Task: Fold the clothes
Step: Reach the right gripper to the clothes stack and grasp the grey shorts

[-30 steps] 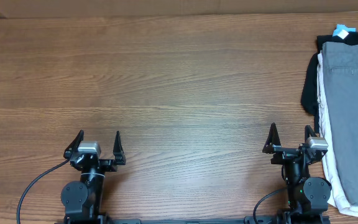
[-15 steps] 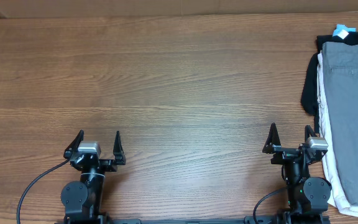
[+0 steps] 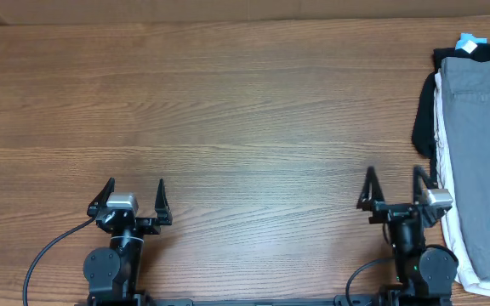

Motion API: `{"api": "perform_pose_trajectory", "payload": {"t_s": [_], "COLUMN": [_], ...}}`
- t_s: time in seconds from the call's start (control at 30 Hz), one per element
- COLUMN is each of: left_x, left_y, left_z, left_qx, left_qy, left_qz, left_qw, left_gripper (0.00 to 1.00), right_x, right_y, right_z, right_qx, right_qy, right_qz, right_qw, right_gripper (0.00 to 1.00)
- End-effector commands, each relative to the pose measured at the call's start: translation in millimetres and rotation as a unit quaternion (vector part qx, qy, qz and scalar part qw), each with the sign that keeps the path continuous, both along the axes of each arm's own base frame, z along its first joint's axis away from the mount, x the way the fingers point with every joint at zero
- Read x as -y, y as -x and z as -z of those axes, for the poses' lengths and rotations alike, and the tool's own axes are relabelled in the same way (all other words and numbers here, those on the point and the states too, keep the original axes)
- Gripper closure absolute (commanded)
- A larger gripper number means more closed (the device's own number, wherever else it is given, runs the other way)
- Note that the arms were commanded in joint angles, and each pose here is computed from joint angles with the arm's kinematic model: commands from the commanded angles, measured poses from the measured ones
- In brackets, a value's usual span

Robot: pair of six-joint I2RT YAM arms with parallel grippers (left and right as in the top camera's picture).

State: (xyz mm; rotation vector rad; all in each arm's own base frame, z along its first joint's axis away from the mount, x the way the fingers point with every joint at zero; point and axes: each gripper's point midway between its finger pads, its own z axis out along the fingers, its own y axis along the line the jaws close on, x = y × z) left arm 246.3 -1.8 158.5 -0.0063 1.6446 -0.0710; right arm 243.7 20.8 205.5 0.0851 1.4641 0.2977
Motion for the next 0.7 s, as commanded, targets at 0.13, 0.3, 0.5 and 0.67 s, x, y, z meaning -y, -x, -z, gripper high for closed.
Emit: {"api": "perform_pose_trajectory", "payload": {"t_s": [0.13, 0.3, 0.5, 0.67], "left_x": [2, 2, 2, 2], "left_y": [0, 0, 0, 0], "left_z": [3, 3, 3, 3], "left_qx": [-0.003, -0.003, -0.003, -0.003], "left_qy": [-0.009, -0.009, -0.009, -0.009], "left_qz": [0.006, 0.006, 0.006, 0.006], "left_qw": [1.0, 1.0, 1.0, 1.0], "left_gripper": [0.0, 0.0, 0.0, 0.0], "right_x": [-63, -63, -43, -21], "right_y": [20, 24, 37, 40], "right_z": [7, -20, -89, -128], "right_qx": [-0.045, 0.011, 0.125, 0.165], "right_qy": [-0.104, -0.096, -0.115, -0.095], "right_qz": [-0.203, -0.209, -0.165, -0.094], "right_qw": [0.973, 0.973, 0.972, 0.977], "right_gripper": [0.0, 0.0, 0.0, 0.0]}}
